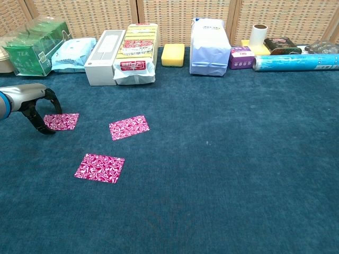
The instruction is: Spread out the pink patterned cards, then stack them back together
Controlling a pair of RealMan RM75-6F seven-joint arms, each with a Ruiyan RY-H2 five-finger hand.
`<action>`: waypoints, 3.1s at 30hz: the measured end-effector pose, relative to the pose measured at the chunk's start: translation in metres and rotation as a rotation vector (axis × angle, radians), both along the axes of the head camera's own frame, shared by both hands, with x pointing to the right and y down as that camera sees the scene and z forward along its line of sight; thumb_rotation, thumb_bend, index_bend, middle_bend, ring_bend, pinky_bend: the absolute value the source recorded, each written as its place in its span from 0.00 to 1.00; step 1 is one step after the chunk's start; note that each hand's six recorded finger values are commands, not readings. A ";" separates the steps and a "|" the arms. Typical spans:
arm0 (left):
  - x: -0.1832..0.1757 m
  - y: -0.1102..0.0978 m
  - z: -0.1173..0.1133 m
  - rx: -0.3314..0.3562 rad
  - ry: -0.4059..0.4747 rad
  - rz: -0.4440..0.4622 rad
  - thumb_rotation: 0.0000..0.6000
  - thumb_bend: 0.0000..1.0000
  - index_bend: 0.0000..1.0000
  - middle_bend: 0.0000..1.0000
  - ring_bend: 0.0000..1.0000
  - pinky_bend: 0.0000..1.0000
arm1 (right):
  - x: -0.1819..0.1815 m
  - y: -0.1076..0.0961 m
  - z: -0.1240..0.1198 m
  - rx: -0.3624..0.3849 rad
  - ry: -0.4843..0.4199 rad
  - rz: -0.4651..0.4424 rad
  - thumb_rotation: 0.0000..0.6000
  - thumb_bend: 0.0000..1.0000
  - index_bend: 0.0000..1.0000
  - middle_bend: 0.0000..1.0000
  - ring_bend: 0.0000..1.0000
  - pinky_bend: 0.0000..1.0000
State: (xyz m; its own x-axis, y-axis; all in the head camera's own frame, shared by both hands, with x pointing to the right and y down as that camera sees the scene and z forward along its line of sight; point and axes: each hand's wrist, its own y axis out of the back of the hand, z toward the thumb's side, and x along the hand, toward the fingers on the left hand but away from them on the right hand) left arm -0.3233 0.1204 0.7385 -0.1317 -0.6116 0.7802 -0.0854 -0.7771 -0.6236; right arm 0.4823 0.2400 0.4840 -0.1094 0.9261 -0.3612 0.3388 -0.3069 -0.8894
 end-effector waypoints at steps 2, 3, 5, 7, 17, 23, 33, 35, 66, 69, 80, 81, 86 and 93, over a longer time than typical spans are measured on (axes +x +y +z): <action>-0.001 0.000 0.000 0.002 -0.002 -0.001 1.00 0.24 0.37 0.00 0.00 0.07 | 0.000 0.000 0.000 0.001 0.000 0.000 1.00 0.01 0.08 0.00 0.00 0.00; -0.001 0.000 0.000 0.003 -0.003 -0.001 1.00 0.24 0.37 0.00 0.00 0.07 | 0.000 0.000 0.000 0.001 0.000 0.000 1.00 0.01 0.08 0.00 0.00 0.00; -0.001 -0.001 0.000 0.006 -0.002 -0.005 1.00 0.24 0.37 0.00 0.00 0.07 | 0.000 0.000 0.000 0.001 0.000 0.000 1.00 0.01 0.08 0.00 0.00 0.00; -0.002 -0.001 -0.001 0.008 -0.001 -0.006 1.00 0.24 0.37 0.00 0.00 0.07 | 0.000 0.000 0.000 0.000 0.000 0.000 1.00 0.01 0.08 0.00 0.00 0.00; 0.002 -0.002 -0.009 0.018 0.028 -0.001 1.00 0.24 0.37 0.00 0.00 0.07 | 0.000 0.000 0.000 0.000 -0.001 0.000 1.00 0.01 0.08 0.00 0.00 0.00; 0.010 0.000 -0.019 0.018 0.070 0.008 1.00 0.24 0.37 0.00 0.00 0.07 | 0.000 0.000 0.000 0.000 -0.001 0.000 1.00 0.01 0.08 0.00 0.00 0.00; 0.037 0.017 -0.033 -0.007 0.160 0.048 1.00 0.24 0.37 0.00 0.00 0.07 | -0.001 0.000 -0.001 0.000 0.000 -0.001 1.00 0.01 0.08 0.00 0.00 0.00; 0.045 0.023 -0.036 -0.019 0.177 0.064 1.00 0.24 0.37 0.00 0.00 0.07 | 0.000 0.000 -0.001 0.001 -0.001 0.000 1.00 0.01 0.08 0.00 0.00 0.00; 0.115 0.088 -0.064 -0.058 0.143 0.328 1.00 0.24 0.37 0.00 0.00 0.07 | 0.003 0.000 -0.003 0.002 -0.012 0.006 1.00 0.01 0.08 0.00 0.00 0.00; 0.115 0.089 -0.063 -0.060 0.133 0.328 1.00 0.24 0.37 0.00 0.00 0.07 | 0.003 0.000 -0.002 0.002 -0.012 0.005 1.00 0.01 0.08 0.00 0.00 0.00; 0.116 0.093 -0.057 -0.081 0.119 0.310 1.00 0.24 0.37 0.00 0.00 0.07 | 0.004 0.001 -0.003 0.005 -0.013 0.005 1.00 0.01 0.08 0.00 0.00 0.00; 0.117 0.093 -0.057 -0.082 0.120 0.310 1.00 0.24 0.37 0.00 0.00 0.07 | 0.003 0.001 -0.003 0.004 -0.014 0.005 1.00 0.01 0.08 0.00 0.00 0.00; 0.117 0.093 -0.055 -0.089 0.112 0.308 1.00 0.24 0.37 0.00 0.00 0.12 | 0.002 0.001 -0.003 0.002 -0.017 0.001 1.00 0.01 0.08 0.00 0.00 0.00; 0.117 0.092 -0.056 -0.091 0.106 0.300 1.00 0.24 0.37 0.00 0.00 0.12 | 0.002 0.001 -0.003 0.002 -0.018 -0.001 1.00 0.01 0.08 0.00 0.00 0.00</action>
State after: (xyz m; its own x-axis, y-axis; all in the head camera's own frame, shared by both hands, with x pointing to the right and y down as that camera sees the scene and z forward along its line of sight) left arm -0.2063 0.2128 0.6828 0.1285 -0.5384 0.8329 0.0949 -0.8293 -0.5507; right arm 0.4845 0.2408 0.4809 -0.1019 0.9268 -0.3614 0.3548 -0.3056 -0.8836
